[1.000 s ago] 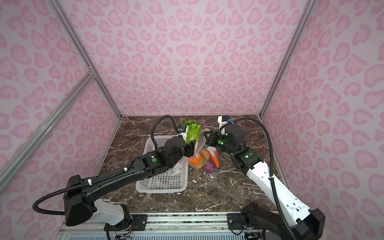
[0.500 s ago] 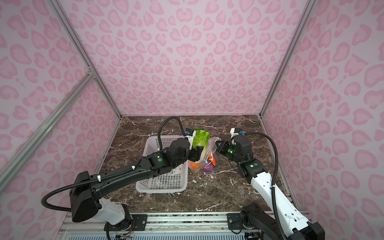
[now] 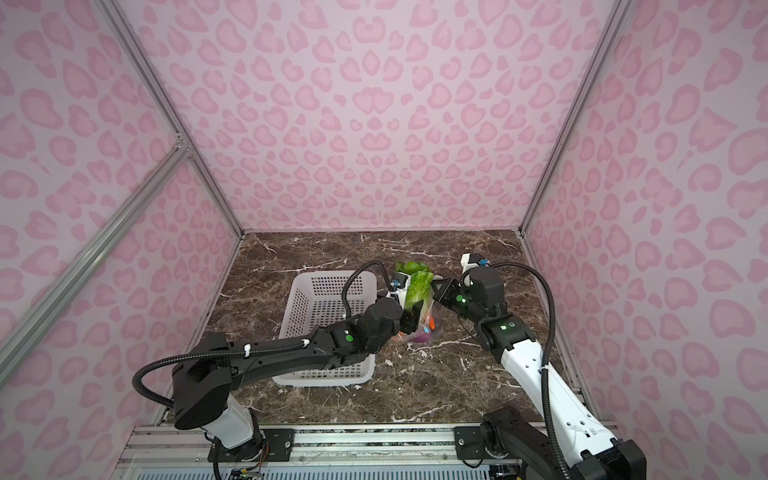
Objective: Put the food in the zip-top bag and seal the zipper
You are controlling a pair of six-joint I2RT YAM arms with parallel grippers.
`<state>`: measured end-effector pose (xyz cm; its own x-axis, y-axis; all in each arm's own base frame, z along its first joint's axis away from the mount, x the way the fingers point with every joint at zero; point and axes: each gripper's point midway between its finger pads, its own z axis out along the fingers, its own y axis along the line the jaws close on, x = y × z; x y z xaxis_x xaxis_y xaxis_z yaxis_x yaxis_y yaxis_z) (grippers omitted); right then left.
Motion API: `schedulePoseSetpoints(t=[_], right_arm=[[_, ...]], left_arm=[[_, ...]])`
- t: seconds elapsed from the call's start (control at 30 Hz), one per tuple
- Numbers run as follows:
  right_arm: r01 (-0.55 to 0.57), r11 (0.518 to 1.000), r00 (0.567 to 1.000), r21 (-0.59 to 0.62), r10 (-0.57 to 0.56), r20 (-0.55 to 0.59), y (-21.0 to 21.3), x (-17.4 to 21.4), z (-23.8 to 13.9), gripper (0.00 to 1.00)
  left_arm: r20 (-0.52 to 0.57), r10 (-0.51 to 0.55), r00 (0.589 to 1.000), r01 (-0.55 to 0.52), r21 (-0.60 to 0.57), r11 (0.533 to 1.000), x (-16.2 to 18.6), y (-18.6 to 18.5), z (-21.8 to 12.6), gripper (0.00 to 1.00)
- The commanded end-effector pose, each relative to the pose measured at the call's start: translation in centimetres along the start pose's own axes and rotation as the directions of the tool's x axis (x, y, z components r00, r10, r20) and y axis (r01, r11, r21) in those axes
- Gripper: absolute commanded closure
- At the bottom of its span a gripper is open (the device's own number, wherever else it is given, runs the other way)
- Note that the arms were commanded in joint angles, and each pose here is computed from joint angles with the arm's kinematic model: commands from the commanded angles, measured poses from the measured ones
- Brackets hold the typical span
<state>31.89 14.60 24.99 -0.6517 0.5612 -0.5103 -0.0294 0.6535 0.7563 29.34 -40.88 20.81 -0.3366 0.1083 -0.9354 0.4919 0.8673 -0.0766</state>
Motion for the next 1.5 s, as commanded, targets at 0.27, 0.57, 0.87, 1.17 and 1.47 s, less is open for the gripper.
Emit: schedulePoseSetpoints(t=[0.27,0.57,0.87,1.17,1.47], right_arm=[[-0.010,1.000,1.000,0.025,0.010,-0.028,-2.2,1.0,1.6,1.00],[-0.017,0.998,1.000,0.060,0.018,-0.026,-4.6,1.8,2.4,1.00],[0.007,0.999,1.000,0.046,-0.006,-0.027,-4.8,1.8,2.6,1.00],[0.033,0.999,0.998,0.033,-0.031,-0.062,-4.0,1.9,2.7,1.00],[0.045,0.998,0.997,0.033,-0.043,-0.057,-4.0,1.8,2.6,1.00]], left_arm=[[-0.117,0.162,0.980,-0.160,0.024,0.987,2.2,-1.0,1.0,0.22],[-0.218,0.068,0.974,-0.053,0.071,0.996,3.0,-1.2,1.2,0.04],[-0.186,-0.013,0.983,0.043,0.162,0.986,-0.1,-0.9,-1.7,0.03],[-0.188,-0.143,0.972,0.171,0.141,0.975,-1.9,2.0,-2.8,0.01],[-0.142,-0.199,0.970,0.219,0.146,0.965,-4.1,5.8,-7.3,0.07]])
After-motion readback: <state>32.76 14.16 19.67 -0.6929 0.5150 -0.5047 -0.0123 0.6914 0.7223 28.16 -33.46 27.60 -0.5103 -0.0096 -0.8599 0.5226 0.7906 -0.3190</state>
